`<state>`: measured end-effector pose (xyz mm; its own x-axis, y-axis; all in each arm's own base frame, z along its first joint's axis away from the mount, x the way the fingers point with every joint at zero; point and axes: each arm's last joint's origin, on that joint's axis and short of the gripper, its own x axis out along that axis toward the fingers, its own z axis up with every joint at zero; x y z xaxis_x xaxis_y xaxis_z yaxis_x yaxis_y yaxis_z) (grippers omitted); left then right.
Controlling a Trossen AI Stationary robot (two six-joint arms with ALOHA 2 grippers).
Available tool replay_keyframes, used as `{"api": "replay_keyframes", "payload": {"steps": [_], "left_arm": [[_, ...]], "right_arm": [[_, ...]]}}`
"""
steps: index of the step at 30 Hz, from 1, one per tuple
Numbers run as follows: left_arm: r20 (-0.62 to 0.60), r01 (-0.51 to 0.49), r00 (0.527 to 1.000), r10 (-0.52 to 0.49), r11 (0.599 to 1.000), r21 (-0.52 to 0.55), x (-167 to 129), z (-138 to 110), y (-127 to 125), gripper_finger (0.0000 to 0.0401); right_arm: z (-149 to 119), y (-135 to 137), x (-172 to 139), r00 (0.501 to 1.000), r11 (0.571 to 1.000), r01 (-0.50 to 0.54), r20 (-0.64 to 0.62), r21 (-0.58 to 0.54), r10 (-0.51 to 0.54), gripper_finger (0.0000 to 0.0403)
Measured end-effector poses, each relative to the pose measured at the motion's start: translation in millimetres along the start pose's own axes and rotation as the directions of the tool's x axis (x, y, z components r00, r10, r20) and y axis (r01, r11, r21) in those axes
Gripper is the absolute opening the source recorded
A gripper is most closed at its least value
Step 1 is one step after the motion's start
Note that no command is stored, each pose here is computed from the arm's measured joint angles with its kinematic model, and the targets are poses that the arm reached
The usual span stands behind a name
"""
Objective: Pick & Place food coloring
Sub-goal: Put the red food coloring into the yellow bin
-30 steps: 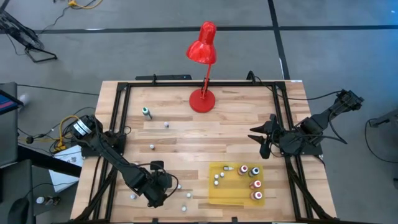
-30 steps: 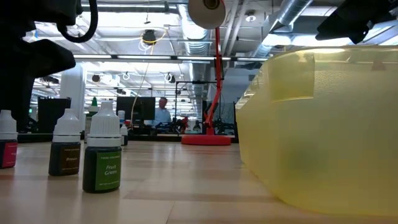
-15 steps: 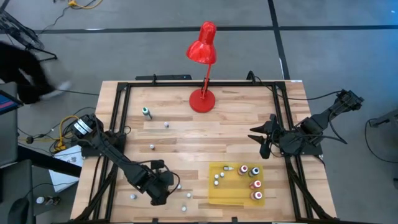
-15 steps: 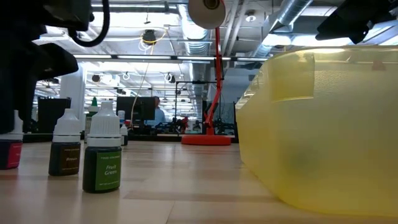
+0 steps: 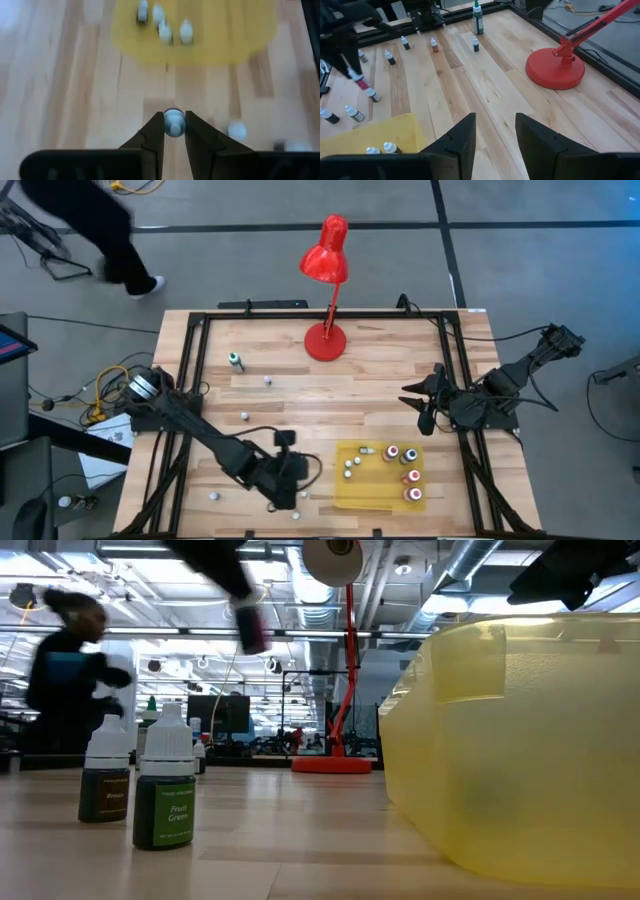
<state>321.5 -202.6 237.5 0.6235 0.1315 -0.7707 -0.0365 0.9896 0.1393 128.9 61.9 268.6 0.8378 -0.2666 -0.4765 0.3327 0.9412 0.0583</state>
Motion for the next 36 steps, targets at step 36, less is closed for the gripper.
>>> {"api": "replay_keyframes", "payload": {"steps": [36], "left_arm": [[-0.033, 0.160, 0.987, -0.157, 0.970, 0.182, 112.1, 101.6, -19.1, 0.0068]], "right_arm": [[0.0, 0.0, 0.0, 1.000, 1.000, 0.000, 0.000, 0.000, 0.000, 0.0129]]}}
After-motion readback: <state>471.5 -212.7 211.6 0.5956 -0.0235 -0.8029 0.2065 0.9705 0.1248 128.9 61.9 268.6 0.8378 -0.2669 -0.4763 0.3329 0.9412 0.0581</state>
